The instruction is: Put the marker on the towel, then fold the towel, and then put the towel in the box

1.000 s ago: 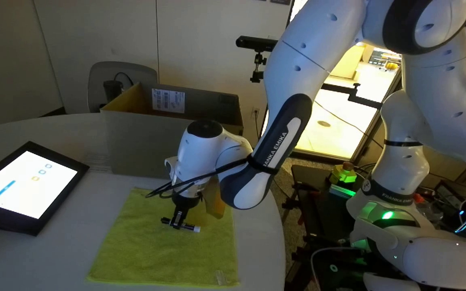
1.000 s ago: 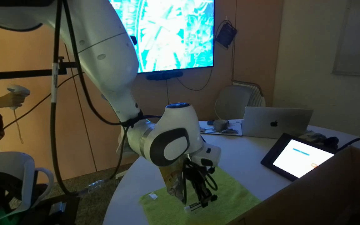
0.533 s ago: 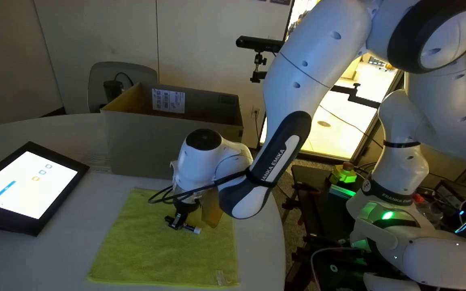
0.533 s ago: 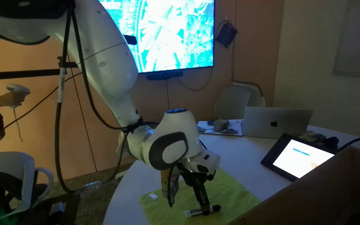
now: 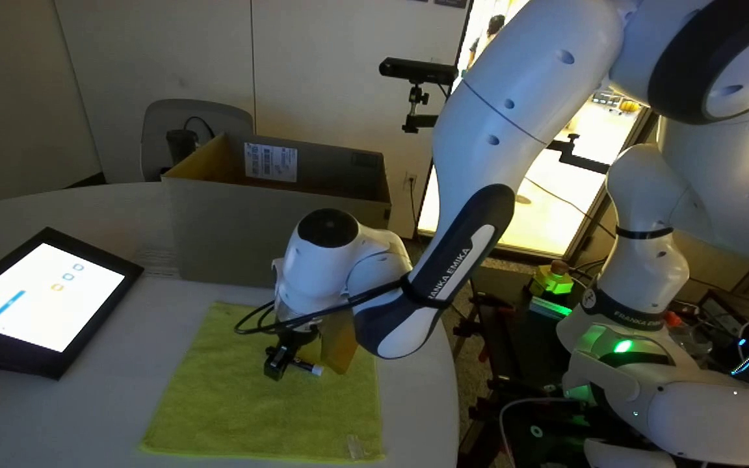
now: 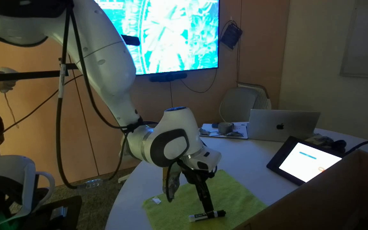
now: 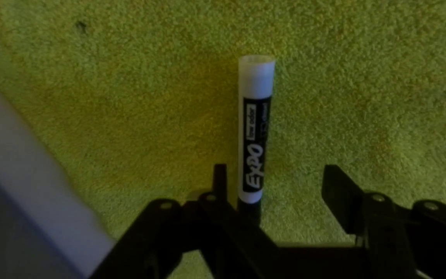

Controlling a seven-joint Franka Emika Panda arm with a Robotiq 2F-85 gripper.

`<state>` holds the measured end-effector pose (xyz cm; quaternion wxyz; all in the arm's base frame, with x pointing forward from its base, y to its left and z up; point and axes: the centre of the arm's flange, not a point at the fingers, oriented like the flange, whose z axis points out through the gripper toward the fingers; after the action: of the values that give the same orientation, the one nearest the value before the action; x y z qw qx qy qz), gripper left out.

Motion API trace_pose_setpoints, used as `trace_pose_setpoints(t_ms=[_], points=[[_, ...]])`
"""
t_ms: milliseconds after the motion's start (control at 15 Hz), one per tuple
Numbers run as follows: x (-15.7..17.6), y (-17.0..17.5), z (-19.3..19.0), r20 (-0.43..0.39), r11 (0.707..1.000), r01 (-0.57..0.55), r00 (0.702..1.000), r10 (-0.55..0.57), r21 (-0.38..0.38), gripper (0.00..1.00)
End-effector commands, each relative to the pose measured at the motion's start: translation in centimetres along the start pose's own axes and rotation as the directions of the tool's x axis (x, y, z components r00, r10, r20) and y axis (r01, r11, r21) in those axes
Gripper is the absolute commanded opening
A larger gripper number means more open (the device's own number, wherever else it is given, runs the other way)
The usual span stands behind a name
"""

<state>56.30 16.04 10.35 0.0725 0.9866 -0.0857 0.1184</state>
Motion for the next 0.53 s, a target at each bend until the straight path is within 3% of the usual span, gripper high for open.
trace_pose_setpoints(t_ms=[0, 267, 467], points=[[0.3, 0.2, -3.2, -0.044, 0.999, -0.033, 0.999, 0.032, -0.019, 0.97], [-0.3, 2.6, -4.7, -0.058, 0.994, -0.103, 0.993, 0.101, -0.035, 1.0], [-2.1, 5.3, -4.9, -0.014, 0.988, -0.154, 0.988, 0.154, -0.033, 1.0]])
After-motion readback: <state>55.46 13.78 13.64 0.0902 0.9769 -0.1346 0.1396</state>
